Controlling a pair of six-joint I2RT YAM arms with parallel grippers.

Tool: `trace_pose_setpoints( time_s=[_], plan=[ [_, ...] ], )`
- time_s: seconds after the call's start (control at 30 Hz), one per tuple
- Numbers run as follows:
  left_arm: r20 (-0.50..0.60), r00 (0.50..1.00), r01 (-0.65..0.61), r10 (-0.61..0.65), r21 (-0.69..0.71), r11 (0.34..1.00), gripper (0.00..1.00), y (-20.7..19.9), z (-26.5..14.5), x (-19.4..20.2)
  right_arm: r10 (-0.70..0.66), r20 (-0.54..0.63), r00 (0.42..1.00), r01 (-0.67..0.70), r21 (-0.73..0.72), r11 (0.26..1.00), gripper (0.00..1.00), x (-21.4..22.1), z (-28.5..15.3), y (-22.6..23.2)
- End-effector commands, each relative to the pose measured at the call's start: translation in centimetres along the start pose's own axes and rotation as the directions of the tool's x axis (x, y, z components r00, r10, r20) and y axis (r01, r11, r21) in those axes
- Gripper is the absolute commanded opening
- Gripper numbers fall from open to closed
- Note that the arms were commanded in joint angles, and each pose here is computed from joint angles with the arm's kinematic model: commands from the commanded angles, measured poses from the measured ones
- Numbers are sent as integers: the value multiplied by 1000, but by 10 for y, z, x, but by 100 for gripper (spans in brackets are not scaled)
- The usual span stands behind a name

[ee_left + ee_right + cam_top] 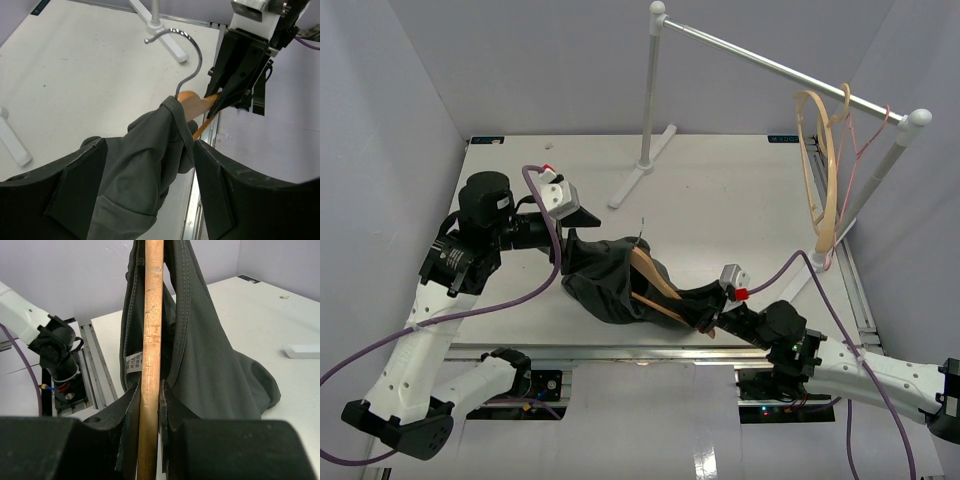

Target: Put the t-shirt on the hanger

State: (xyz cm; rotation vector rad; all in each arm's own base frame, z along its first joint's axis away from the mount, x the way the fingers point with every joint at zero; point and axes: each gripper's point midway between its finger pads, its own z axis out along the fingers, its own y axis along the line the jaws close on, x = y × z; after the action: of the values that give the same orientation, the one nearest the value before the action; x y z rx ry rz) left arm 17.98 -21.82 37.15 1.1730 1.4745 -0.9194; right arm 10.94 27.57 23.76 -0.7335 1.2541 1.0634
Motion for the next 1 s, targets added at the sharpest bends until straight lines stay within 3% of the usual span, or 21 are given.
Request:
trace_pose_setpoints(
  time_s=[0.0,0.3,0.53,0.8,0.97],
  plan=[
    [17,999,-35,34,67,997,82,-22,-8,1,11,154,988,7,-112,994,8,-56,1,23],
    [-7,998,63,-63,236,970,81,-30,8,6,10,162,987,25,-208,978,8,-59,-8,40],
    [-14,994,111,-113,347,931,76,-44,15,10,5,135,991,21,-186,982,8,-57,2,36],
    [-124,975,217,-184,365,905,66,-45,37,44,-13,128,992,38,-194,980,8,-62,10,38],
    [-143,970,232,-194,332,914,49,-45,37,51,-34,137,990,58,-172,983,8,-66,7,34]
  ],
)
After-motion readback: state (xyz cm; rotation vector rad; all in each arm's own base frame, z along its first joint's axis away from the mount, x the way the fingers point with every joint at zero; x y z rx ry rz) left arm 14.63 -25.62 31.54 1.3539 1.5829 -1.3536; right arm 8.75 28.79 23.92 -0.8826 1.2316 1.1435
